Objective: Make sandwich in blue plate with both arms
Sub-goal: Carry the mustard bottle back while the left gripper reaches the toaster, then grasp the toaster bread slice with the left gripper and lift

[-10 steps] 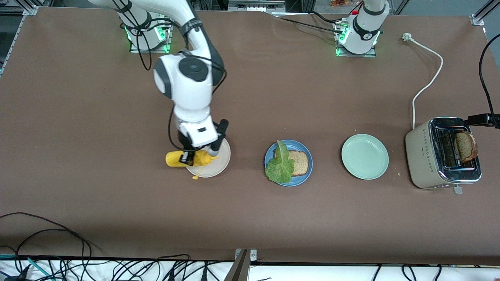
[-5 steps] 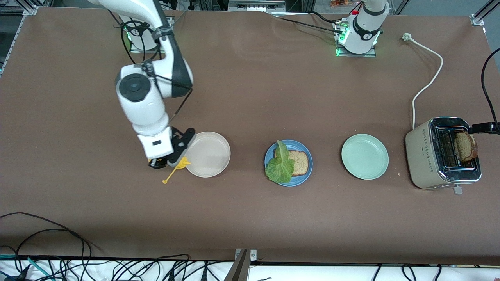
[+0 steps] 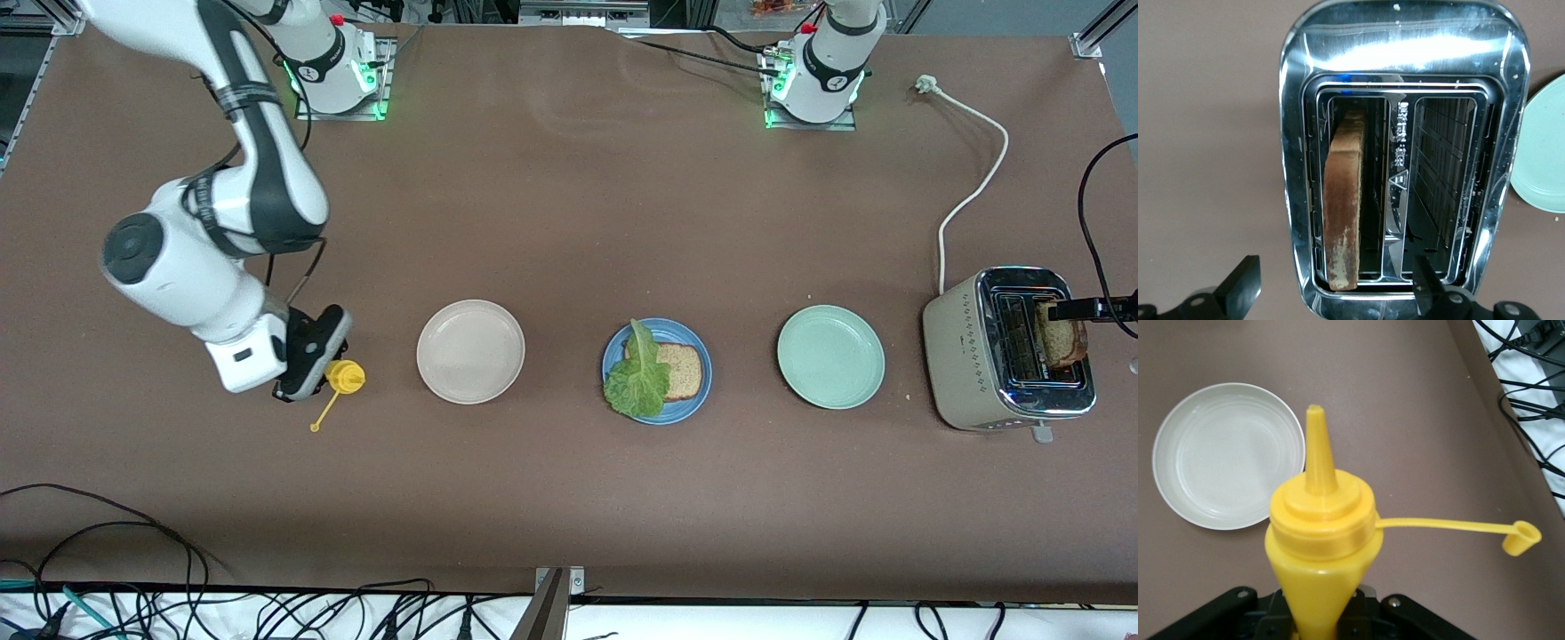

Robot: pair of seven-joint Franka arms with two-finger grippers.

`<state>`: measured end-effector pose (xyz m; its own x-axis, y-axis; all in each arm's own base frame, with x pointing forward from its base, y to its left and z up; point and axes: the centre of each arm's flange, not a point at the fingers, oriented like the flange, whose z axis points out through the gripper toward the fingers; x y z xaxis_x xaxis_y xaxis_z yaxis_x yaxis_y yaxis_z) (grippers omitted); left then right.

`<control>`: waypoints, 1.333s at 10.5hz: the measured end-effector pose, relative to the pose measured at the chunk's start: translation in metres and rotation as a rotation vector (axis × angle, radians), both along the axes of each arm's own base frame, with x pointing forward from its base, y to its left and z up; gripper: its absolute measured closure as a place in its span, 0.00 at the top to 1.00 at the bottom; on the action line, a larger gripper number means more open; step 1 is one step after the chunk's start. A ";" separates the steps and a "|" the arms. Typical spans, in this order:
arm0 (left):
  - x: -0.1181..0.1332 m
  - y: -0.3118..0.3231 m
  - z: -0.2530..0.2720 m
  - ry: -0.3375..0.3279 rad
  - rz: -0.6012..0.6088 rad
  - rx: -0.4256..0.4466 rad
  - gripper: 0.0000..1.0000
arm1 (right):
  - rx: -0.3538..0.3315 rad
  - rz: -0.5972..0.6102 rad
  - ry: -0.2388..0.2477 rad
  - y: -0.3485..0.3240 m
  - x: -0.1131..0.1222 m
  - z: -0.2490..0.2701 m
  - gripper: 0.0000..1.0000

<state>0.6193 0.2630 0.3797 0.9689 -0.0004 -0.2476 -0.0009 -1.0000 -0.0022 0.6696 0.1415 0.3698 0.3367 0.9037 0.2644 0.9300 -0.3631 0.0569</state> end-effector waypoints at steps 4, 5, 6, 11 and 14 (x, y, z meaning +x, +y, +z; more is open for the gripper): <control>0.001 0.003 -0.008 0.005 0.003 -0.003 0.86 | 0.292 0.089 0.044 -0.069 -0.017 -0.057 0.09; 0.000 0.006 -0.012 0.006 0.008 -0.004 0.86 | 0.349 0.113 0.050 -0.080 -0.021 -0.065 0.09; 0.000 0.009 -0.014 0.005 0.011 -0.004 0.75 | 0.385 0.134 0.046 -0.090 -0.023 -0.070 0.09; 0.003 0.003 -0.011 -0.002 0.001 -0.007 0.13 | 0.499 0.207 0.033 -0.123 -0.030 -0.104 0.09; 0.003 0.004 0.012 -0.020 -0.009 -0.001 0.13 | 0.526 0.261 0.035 -0.128 -0.034 -0.109 0.09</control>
